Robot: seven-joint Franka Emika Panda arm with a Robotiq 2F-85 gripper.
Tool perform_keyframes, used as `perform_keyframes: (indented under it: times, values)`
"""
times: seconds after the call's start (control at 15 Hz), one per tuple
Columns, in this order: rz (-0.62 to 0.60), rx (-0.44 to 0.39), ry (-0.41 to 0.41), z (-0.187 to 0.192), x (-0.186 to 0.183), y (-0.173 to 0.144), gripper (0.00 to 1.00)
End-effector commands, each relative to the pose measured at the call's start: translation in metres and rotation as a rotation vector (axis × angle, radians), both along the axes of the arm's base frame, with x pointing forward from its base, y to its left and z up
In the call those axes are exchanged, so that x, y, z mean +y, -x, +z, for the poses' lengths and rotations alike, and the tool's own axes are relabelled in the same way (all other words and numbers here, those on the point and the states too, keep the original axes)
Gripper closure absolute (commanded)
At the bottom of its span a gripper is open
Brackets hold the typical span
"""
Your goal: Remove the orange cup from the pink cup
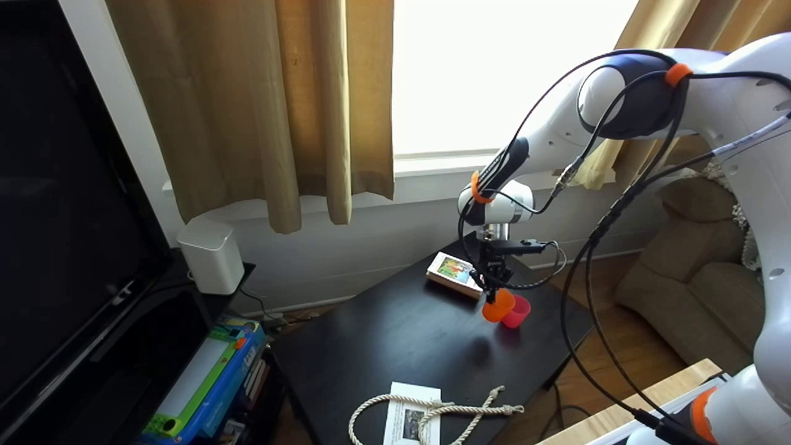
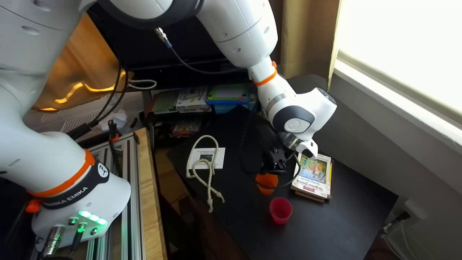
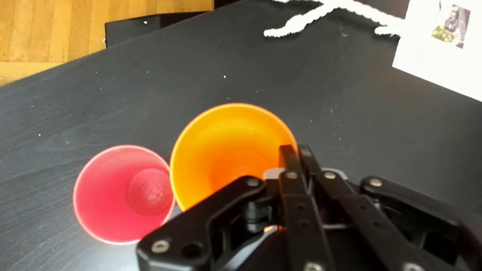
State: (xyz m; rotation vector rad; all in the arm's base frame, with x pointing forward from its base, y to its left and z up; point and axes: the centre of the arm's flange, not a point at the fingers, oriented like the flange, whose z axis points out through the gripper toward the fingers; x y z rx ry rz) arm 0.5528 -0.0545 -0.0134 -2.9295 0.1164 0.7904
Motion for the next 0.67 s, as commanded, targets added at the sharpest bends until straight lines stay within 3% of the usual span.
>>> perform_keyframes:
  times: [0.0, 0.6]
  values:
    - [-0.035, -0.027, 0.011, -0.034, -0.003, -0.020, 0.99]
    - [-0.058, -0.038, 0.018, -0.066, 0.013, -0.037, 0.99]
